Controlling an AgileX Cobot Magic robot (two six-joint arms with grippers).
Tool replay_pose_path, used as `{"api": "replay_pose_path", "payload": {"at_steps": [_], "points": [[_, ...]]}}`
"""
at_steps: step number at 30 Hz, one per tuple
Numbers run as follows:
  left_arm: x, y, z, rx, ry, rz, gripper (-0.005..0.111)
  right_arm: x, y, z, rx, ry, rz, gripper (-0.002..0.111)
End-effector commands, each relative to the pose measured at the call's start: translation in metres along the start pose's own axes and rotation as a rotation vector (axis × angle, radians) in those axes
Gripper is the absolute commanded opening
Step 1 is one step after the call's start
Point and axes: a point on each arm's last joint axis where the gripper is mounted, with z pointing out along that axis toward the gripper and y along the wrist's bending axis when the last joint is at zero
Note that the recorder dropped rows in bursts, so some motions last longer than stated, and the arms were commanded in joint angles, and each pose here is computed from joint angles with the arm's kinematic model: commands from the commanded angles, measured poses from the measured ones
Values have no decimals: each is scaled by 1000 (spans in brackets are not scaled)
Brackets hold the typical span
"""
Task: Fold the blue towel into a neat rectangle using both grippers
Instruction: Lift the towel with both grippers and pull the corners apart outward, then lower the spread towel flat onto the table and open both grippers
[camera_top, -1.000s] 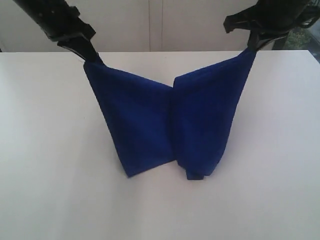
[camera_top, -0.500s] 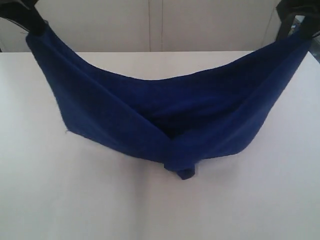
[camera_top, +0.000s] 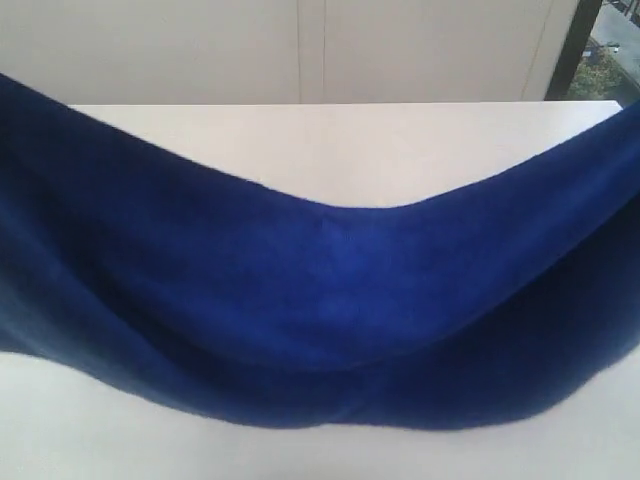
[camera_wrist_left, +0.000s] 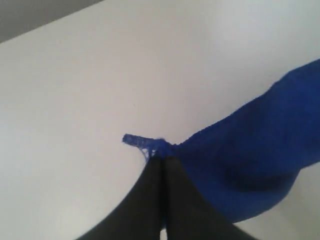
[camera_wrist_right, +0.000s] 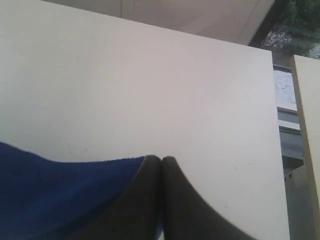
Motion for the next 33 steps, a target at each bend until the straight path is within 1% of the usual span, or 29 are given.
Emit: {"api": "replay_pose_path", "payload": {"at_steps": [1, 2, 5, 7, 9, 11, 12, 14, 16, 19, 21, 24, 26, 28, 33], "points": [[17, 13, 41, -60, 171, -86, 0, 0, 2, 42, 11, 91, -20, 0], [17, 16, 53, -71, 176, -92, 0, 1, 2, 57, 13, 116, -27, 0], [19, 29, 102, -109, 154, -132, 0, 4, 3, 108, 48, 153, -31, 0], [27, 35, 137, -116, 158, -169, 0, 10, 4, 146, 74, 177, -24, 0], [38, 39, 168, -122, 162, -176, 0, 18, 5, 179, 99, 215, -3, 0], [50, 44, 199, -143, 121, -187, 0, 27, 6, 212, 119, 243, -2, 0], [53, 46, 210, -153, 93, -197, 0, 30, 7, 226, 128, 253, -8, 0], [57, 50, 233, -176, 9, -197, 0, 34, 7, 250, 153, 256, -10, 0], [58, 54, 249, -191, -45, -176, 0, 36, 6, 267, 173, 244, -17, 0], [61, 60, 275, -202, -66, -153, 0, 42, 5, 289, 214, 251, -22, 0], [62, 65, 286, -217, -90, -156, 0, 46, 3, 299, 228, 252, -12, 0], [67, 81, 301, -256, -114, -191, 0, 49, -3, 315, 218, 229, 21, 0], [68, 94, 309, -284, -119, -255, 0, 49, -8, 324, 215, 216, 49, 0], [68, 105, 317, -301, -113, -282, 0, 50, -15, 334, 219, 211, 76, 0], [61, 116, 340, -305, -105, -291, 0, 50, -27, 361, 224, 211, 115, 0]]}}
